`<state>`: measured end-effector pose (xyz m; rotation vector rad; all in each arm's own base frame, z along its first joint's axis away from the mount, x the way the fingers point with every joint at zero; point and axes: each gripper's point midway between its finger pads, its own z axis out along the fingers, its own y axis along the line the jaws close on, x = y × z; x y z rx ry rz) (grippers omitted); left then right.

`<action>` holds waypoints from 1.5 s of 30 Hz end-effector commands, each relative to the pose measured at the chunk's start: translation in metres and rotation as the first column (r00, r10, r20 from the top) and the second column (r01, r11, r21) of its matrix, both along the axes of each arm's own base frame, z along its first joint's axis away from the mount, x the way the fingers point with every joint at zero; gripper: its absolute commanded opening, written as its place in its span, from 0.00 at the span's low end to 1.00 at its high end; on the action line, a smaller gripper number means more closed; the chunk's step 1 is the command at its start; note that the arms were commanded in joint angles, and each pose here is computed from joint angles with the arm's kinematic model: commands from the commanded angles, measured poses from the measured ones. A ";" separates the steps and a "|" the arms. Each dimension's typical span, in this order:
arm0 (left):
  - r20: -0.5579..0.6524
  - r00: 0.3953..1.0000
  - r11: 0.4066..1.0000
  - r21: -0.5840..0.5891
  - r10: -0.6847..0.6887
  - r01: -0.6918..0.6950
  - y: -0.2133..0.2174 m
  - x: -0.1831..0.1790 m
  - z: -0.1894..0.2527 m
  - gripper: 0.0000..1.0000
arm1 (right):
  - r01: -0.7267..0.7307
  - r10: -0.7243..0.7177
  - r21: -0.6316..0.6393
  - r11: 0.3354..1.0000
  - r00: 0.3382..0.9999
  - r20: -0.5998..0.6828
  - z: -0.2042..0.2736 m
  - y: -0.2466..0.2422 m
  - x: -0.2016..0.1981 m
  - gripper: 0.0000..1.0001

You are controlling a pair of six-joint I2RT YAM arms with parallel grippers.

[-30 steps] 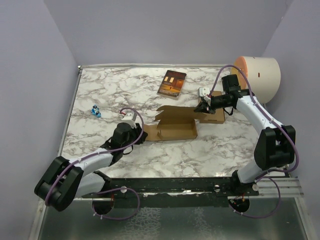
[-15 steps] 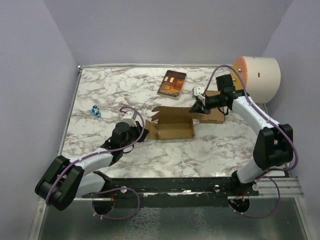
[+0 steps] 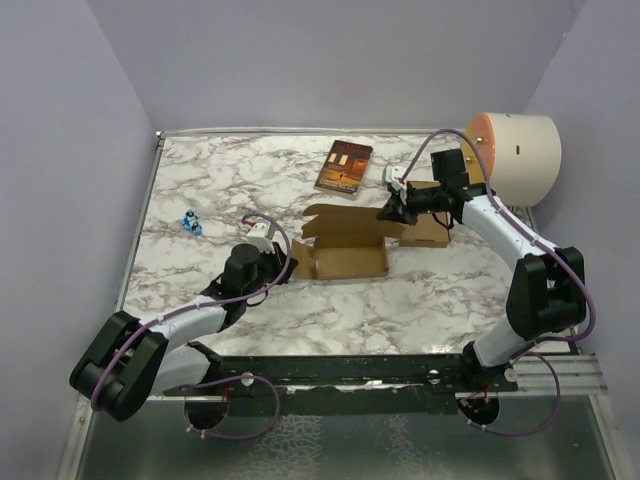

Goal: Fold the paper box

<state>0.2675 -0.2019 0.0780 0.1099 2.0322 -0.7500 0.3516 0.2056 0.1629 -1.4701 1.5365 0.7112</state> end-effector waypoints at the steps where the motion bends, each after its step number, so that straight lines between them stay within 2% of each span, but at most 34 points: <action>1: 0.070 0.997 1.000 -0.007 -0.028 0.028 -0.009 0.009 0.021 0.00 | 0.028 -0.028 -0.004 1.000 1.000 -0.007 0.000 0.008 0.000 0.01; 14: 0.094 0.994 0.998 0.041 -0.053 0.049 -0.013 0.011 0.026 0.00 | 0.090 -0.090 -0.020 0.996 0.996 -0.020 0.001 0.008 0.008 0.01; 29: 0.076 0.988 0.989 0.072 -0.135 0.129 -0.033 0.018 0.038 0.03 | 0.058 -0.059 -0.021 0.998 0.998 -0.031 -0.003 0.013 0.002 0.01; 31: 0.060 0.987 0.987 0.071 -0.146 0.142 -0.035 0.018 0.035 0.06 | 0.057 -0.057 -0.023 0.998 0.998 -0.034 -0.004 0.013 0.002 0.01; 38: 0.036 0.987 0.987 0.046 -0.157 0.155 -0.040 0.016 0.034 0.31 | 0.056 -0.057 -0.029 0.998 0.998 -0.034 -0.006 0.013 0.002 0.01; 45: 0.026 0.987 0.988 0.005 -0.157 0.157 -0.041 0.015 0.034 0.51 | 0.055 -0.056 -0.031 0.998 0.998 -0.037 -0.007 0.013 0.001 0.01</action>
